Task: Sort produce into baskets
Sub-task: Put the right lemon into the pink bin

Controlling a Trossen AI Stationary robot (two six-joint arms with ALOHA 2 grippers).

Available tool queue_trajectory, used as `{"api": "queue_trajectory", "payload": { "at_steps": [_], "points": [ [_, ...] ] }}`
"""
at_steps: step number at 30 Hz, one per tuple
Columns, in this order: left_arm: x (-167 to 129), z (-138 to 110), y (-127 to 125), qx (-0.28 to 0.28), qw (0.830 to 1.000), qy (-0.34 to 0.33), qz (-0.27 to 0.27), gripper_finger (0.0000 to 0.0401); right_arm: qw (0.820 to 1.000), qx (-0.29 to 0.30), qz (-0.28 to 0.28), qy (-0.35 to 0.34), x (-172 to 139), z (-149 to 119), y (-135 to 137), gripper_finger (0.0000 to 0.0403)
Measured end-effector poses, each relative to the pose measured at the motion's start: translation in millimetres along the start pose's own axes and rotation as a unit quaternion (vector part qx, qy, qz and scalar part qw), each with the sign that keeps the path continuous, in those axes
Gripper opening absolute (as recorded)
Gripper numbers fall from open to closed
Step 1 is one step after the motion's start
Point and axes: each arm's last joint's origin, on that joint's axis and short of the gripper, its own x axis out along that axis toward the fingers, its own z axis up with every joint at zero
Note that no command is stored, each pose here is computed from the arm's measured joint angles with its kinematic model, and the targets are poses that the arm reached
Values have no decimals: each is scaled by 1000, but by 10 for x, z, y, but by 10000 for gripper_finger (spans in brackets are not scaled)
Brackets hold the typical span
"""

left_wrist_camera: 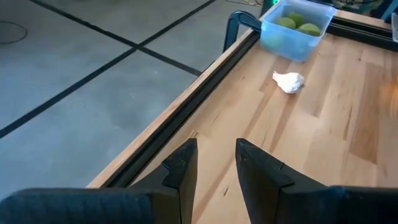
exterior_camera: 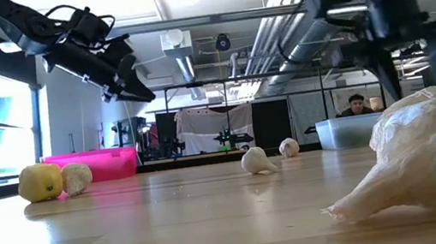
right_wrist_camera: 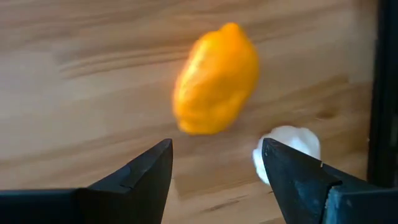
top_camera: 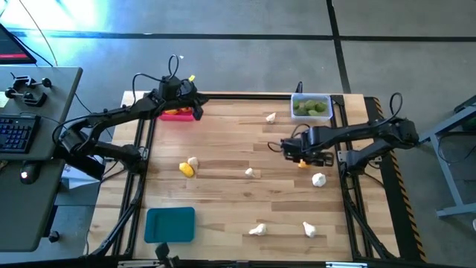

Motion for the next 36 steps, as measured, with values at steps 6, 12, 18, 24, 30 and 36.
{"api": "queue_trajectory", "payload": {
  "at_steps": [6, 12, 18, 24, 30, 36],
  "points": [
    [0, 1, 1, -4, 1000, 0, 1, 95, 998, 67, -2, -14, 257, -12, -69, 236],
    [0, 0, 1, -4, 1000, 0, 1, 95, 995, 94, 31, -20, 450, -2, -69, 236],
    [0, 0, 2, -7, 1000, 0, 1, 95, 992, 110, -1, -58, 487, 34, -160, 236],
    [0, 0, 2, -12, 1000, 0, 1, 95, 992, 106, -41, -61, 480, 79, -228, 236],
    [0, -1, 2, -16, 1000, 0, 1, 95, 989, 121, -48, -67, 449, 103, -267, 236],
    [0, -1, 1, -16, 1000, 0, 1, 95, 982, 141, -59, -111, 441, 133, -310, 236]
  ]
}}
